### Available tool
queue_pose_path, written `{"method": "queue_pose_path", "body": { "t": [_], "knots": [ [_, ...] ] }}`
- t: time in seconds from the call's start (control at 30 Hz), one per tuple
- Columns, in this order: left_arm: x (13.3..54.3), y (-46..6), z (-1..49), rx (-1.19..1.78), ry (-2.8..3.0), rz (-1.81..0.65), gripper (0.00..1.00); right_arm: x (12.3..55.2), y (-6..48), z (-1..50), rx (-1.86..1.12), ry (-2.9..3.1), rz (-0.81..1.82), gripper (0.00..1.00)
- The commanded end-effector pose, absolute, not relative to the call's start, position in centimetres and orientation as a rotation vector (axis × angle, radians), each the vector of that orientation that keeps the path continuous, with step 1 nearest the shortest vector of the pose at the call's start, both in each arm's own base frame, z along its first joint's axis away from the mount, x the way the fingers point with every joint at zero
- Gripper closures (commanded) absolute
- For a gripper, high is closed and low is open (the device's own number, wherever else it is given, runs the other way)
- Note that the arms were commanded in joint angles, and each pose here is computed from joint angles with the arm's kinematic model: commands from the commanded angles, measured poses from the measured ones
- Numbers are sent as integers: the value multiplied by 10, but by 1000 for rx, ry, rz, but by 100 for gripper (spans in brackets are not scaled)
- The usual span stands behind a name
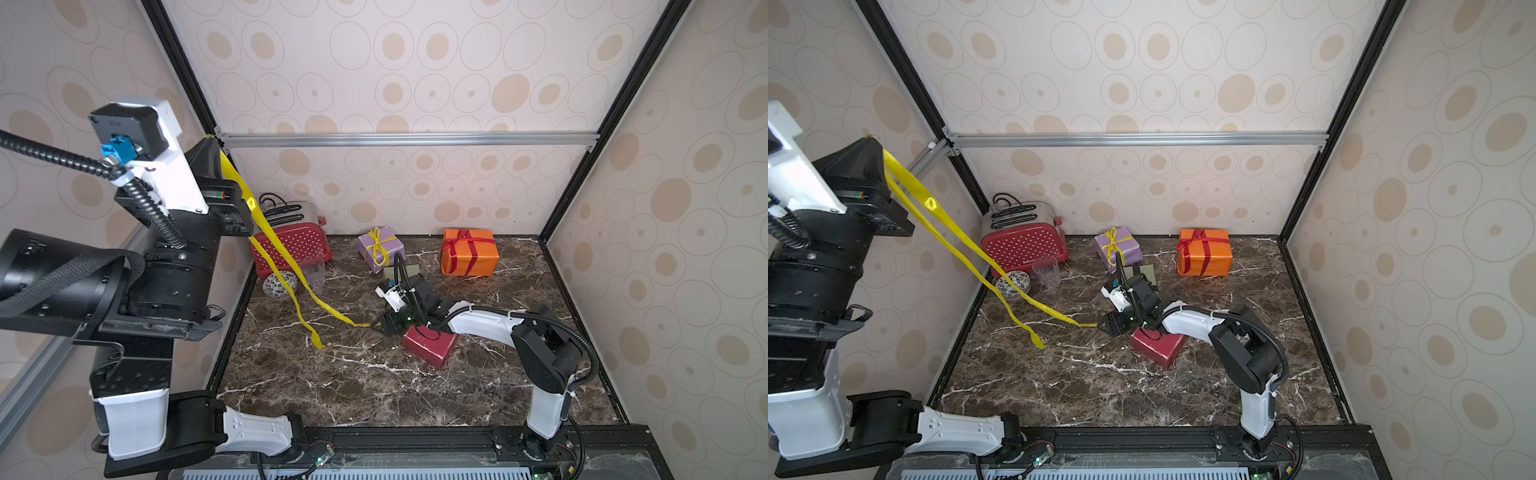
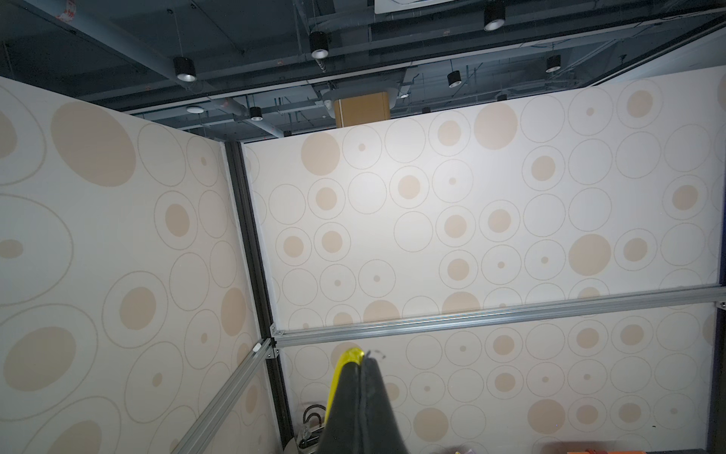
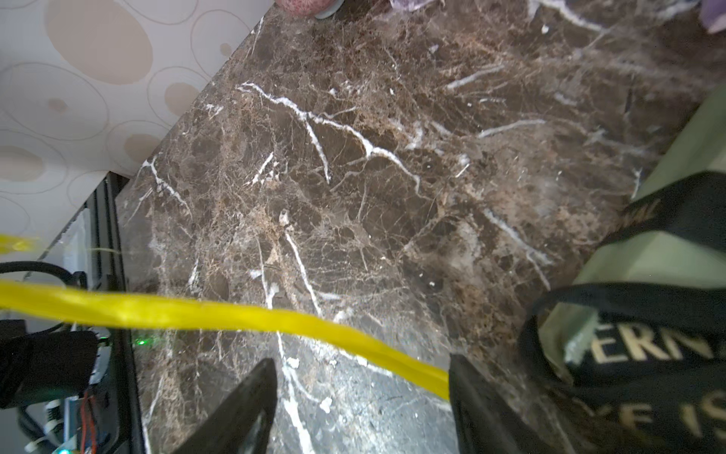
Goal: Untie the ribbon bows on the gift boxes
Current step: Pull the ribbon from the gift box.
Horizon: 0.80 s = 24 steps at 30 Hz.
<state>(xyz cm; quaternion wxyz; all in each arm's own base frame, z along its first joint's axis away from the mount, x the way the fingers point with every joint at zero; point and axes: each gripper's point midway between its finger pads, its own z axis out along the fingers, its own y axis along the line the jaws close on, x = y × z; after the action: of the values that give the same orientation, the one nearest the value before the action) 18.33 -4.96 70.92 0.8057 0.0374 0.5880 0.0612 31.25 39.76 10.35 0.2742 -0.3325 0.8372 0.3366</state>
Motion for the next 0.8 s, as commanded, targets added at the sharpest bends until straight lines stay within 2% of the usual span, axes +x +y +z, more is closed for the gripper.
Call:
{"method": "queue_pose_path", "body": {
  "t": [0.0,0.2,0.4,0.77],
  "knots": [
    [182,-52,714,74,1242,102,100,331,403,114,-906,2175,814,29],
    [181,-50,716,70,1234,97,100,312,413,103,-1022,2181,867,31],
    [179,-45,715,64,1233,94,100,299,399,107,-1066,2206,896,31],
    [178,-42,715,61,1230,89,100,296,391,99,-1138,2209,881,31]
  ]
}}
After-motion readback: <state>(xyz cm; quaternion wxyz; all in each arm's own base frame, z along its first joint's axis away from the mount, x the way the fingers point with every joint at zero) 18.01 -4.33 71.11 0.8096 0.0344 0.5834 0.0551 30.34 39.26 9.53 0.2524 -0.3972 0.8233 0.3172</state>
